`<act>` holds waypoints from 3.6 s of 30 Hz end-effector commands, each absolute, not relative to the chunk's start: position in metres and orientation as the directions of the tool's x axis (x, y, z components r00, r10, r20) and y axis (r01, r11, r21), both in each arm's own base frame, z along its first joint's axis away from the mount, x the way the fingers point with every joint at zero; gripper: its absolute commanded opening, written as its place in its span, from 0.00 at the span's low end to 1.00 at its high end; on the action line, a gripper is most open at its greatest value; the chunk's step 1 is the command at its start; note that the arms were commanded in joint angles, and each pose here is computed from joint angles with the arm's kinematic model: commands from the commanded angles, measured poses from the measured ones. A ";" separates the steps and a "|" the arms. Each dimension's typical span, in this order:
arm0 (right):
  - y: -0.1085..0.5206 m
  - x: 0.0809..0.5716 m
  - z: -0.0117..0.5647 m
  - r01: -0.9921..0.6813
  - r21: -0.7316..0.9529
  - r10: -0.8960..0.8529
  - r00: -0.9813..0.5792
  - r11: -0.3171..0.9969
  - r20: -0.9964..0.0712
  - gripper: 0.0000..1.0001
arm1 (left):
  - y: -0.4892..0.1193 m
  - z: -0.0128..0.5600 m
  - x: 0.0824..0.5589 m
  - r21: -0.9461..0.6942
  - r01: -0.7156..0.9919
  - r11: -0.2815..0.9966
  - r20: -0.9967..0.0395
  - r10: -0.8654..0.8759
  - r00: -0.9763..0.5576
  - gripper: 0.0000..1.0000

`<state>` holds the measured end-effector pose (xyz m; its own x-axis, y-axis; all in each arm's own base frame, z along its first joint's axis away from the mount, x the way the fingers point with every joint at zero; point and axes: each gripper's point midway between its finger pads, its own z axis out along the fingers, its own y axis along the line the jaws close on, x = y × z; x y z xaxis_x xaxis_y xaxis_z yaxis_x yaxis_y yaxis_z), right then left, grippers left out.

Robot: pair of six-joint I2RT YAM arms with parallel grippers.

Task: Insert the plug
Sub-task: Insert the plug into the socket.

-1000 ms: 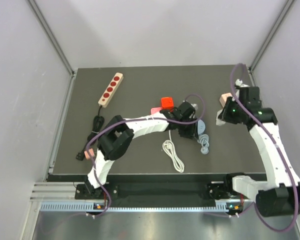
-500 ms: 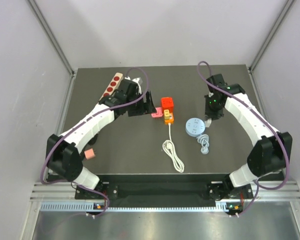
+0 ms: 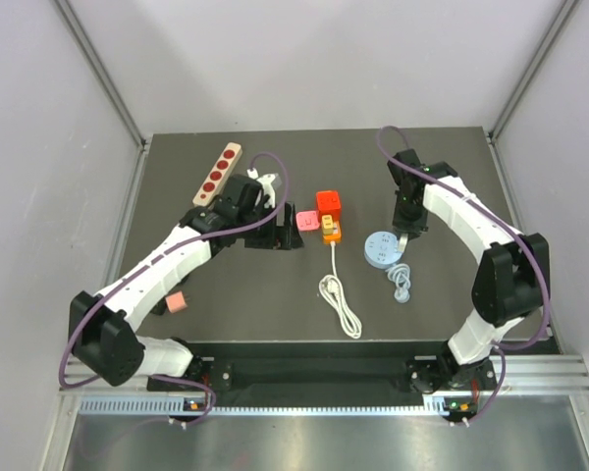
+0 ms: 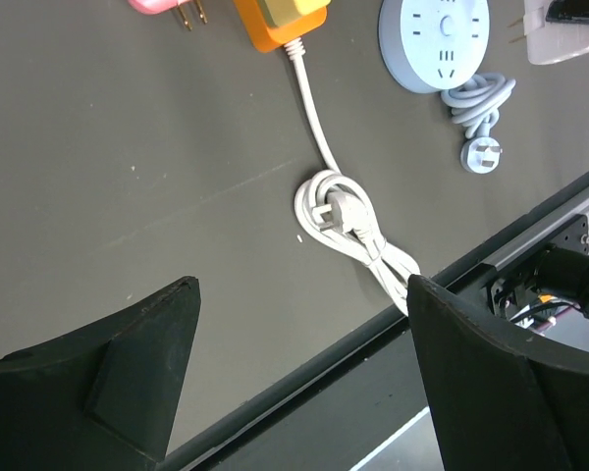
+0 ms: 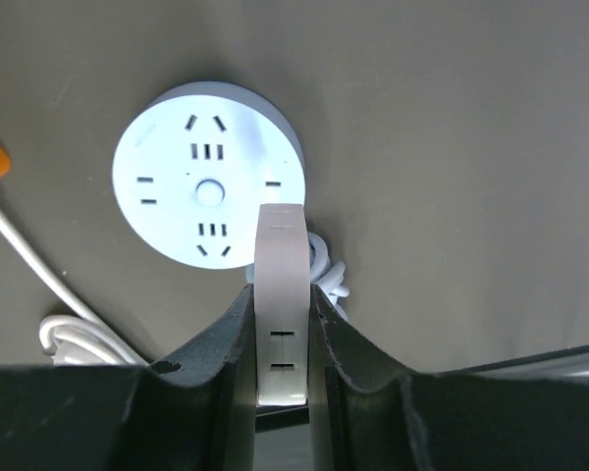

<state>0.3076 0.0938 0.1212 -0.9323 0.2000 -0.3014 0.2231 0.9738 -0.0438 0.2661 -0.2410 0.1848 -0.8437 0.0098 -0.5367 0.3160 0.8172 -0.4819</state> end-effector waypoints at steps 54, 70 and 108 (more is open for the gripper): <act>0.082 0.303 0.040 0.226 -0.049 0.205 -0.941 0.973 -0.270 0.00 | -0.249 0.191 0.265 -0.511 0.370 0.776 -0.566 0.020 -0.824 0.90; 0.068 0.285 0.042 0.209 -0.075 0.177 -0.936 0.975 -0.305 0.00 | -0.248 0.186 0.267 -0.504 0.358 0.786 -0.557 0.021 -0.830 0.90; 0.053 0.228 0.000 0.260 -0.113 0.214 -0.925 0.959 -0.314 0.00 | -0.255 0.185 0.265 -0.537 0.355 0.765 -0.533 0.018 -0.846 0.90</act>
